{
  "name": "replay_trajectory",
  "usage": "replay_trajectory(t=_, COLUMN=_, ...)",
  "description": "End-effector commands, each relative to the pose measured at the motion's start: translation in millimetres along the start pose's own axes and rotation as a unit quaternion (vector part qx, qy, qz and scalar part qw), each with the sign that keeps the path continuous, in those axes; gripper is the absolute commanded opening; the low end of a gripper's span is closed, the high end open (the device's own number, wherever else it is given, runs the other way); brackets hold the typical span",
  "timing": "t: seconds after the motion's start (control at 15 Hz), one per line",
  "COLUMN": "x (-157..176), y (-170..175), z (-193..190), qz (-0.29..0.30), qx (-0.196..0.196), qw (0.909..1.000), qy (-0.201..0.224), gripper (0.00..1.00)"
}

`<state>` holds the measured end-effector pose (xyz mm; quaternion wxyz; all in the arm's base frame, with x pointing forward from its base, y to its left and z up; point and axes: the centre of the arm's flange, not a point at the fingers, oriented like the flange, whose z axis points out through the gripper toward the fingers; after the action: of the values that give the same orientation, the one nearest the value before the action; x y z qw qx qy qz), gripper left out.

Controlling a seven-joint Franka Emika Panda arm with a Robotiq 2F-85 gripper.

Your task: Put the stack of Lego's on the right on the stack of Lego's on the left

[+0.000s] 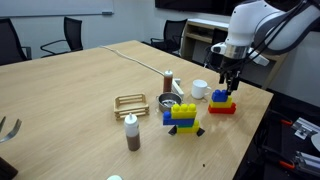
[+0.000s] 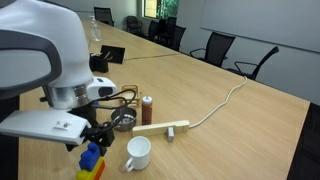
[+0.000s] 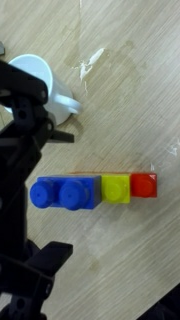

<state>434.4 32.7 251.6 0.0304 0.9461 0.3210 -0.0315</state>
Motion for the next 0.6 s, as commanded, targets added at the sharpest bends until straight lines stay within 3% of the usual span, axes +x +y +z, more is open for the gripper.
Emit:
replay_trajectory(t=0.0, x=2, y=1, z=8, qz=0.001, qx=0.002, qw=1.0, qy=-0.004, gripper=1.0)
replay_trajectory(t=0.53, x=2, y=-6, z=51, qz=-0.012, qx=0.015, qw=0.9997, qy=-0.012, gripper=1.0)
